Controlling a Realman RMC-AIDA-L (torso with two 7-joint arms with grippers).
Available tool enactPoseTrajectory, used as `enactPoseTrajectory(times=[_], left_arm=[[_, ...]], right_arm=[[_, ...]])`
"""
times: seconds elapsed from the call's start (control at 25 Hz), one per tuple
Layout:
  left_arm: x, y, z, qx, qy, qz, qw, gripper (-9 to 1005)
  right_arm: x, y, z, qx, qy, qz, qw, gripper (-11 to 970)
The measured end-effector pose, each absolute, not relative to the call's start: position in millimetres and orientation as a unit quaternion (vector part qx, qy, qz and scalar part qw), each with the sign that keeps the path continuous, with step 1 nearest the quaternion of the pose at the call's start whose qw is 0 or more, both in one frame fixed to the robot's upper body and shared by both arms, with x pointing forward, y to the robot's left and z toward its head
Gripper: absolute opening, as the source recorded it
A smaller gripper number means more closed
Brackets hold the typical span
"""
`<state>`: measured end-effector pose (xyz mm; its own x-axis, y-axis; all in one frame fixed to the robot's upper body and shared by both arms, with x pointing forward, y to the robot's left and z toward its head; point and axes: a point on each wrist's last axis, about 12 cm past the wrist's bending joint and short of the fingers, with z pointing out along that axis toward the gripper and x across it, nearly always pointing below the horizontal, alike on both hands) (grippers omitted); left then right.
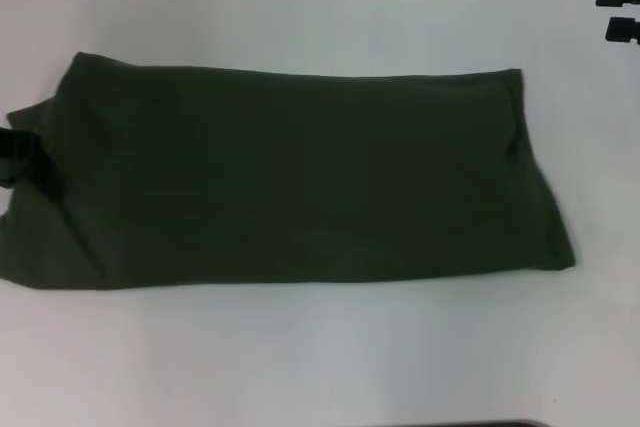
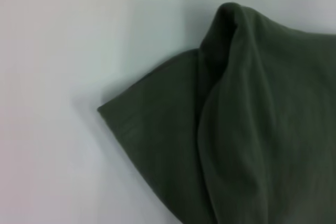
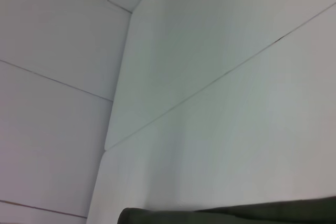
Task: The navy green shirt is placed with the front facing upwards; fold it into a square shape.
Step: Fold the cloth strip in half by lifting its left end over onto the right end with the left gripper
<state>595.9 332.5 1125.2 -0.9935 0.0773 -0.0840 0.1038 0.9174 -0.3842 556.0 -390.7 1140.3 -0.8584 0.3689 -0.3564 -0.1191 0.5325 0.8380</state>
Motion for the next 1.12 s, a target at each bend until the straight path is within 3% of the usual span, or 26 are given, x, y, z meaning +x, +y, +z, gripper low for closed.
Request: enactPoseTrajectory(times=[0.56, 0.92, 1.12], left_arm=[[592, 361, 1132, 0.002, 0.988, -0.151, 0.035, 121], [582, 354, 1161, 0.062, 0.954, -0.293, 0.03, 120], [576, 331, 1178, 0.113, 0.915, -0.386, 0.021, 120]], right_arm=[[558, -390, 1142, 0.072, 0.837, 0.478, 0.256, 732], [559, -390, 1143, 0.071, 0.838, 0.477, 0.255, 732], [560, -389, 1144, 0.069, 0.838, 0.477, 0.255, 731]])
